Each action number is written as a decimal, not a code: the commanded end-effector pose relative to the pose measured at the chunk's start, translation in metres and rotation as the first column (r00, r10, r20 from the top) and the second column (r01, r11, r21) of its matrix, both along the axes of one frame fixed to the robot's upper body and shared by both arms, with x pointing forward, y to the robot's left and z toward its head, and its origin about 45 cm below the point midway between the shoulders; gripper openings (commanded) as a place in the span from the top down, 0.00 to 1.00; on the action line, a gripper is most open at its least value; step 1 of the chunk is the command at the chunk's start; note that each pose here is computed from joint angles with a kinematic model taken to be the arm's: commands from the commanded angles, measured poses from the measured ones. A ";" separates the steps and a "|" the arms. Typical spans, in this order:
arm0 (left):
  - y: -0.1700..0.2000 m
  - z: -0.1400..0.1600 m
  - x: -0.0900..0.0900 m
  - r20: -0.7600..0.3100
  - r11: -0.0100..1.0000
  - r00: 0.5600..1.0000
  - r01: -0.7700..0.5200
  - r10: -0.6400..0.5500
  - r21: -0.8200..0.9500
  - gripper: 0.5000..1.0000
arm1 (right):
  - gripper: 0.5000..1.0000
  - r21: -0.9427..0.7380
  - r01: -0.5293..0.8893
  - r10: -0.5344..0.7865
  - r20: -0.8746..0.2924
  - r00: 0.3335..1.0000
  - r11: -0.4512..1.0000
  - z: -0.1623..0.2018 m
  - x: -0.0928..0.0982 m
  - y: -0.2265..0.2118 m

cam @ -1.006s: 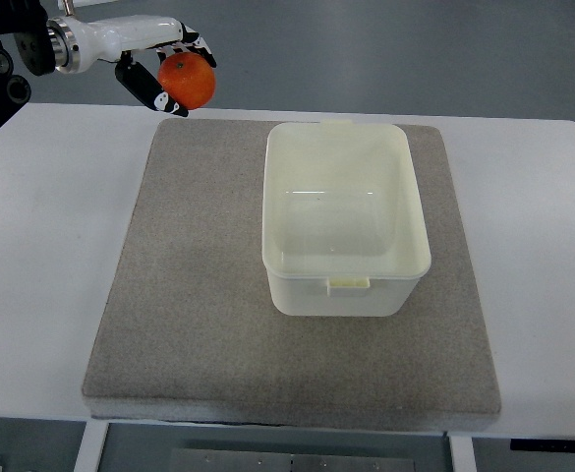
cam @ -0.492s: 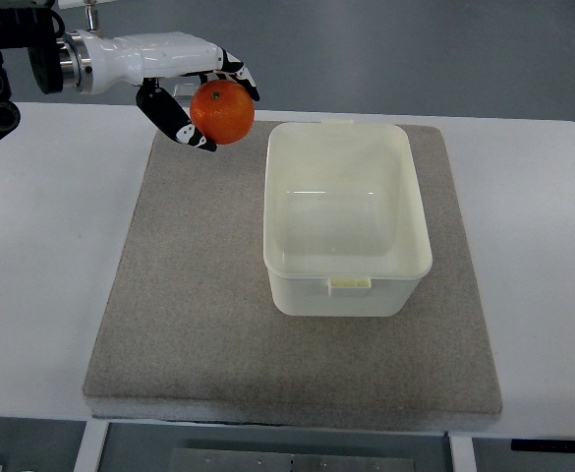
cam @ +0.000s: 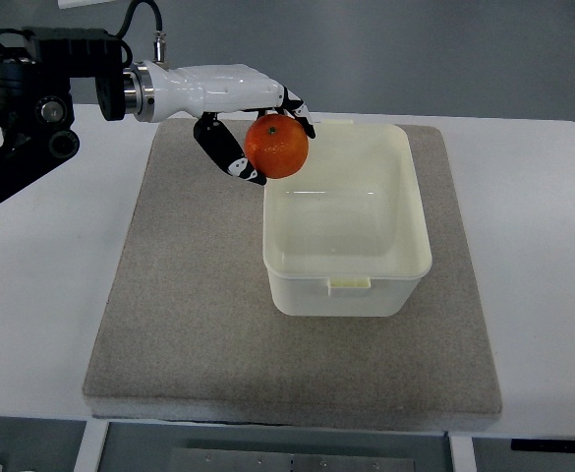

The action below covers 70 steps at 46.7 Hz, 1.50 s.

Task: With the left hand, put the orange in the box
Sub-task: 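Carry the orange over the white box and lower it inside, then open the left hand fingers to release the orange in the box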

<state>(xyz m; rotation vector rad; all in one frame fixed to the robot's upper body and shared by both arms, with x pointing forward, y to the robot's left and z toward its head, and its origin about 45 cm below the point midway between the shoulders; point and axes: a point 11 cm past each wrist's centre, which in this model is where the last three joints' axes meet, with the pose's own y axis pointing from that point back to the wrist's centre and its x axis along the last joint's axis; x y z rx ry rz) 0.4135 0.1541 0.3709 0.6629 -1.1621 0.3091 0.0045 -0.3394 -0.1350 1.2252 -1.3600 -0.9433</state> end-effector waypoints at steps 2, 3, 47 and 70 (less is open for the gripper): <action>-0.017 -0.011 -0.003 0.016 0.999 0.999 0.034 -0.034 0.032 1.00 | 0.14 0.000 0.000 0.000 0.000 1.000 1.000 0.000 0.000 0.000; -0.021 -0.012 -0.004 0.019 0.998 0.999 0.042 -0.043 0.036 1.00 | 0.14 0.000 0.000 0.000 0.000 1.000 1.000 0.000 0.000 0.000; -0.070 -0.062 0.003 0.011 0.989 0.998 0.053 -0.055 0.137 0.52 | 0.14 0.000 0.000 0.000 0.000 1.000 1.000 0.000 0.000 0.000; -0.070 -0.061 0.001 -0.003 0.992 0.998 0.055 -0.055 0.110 0.01 | 0.14 0.000 0.000 0.000 0.000 1.000 1.000 0.000 0.000 0.000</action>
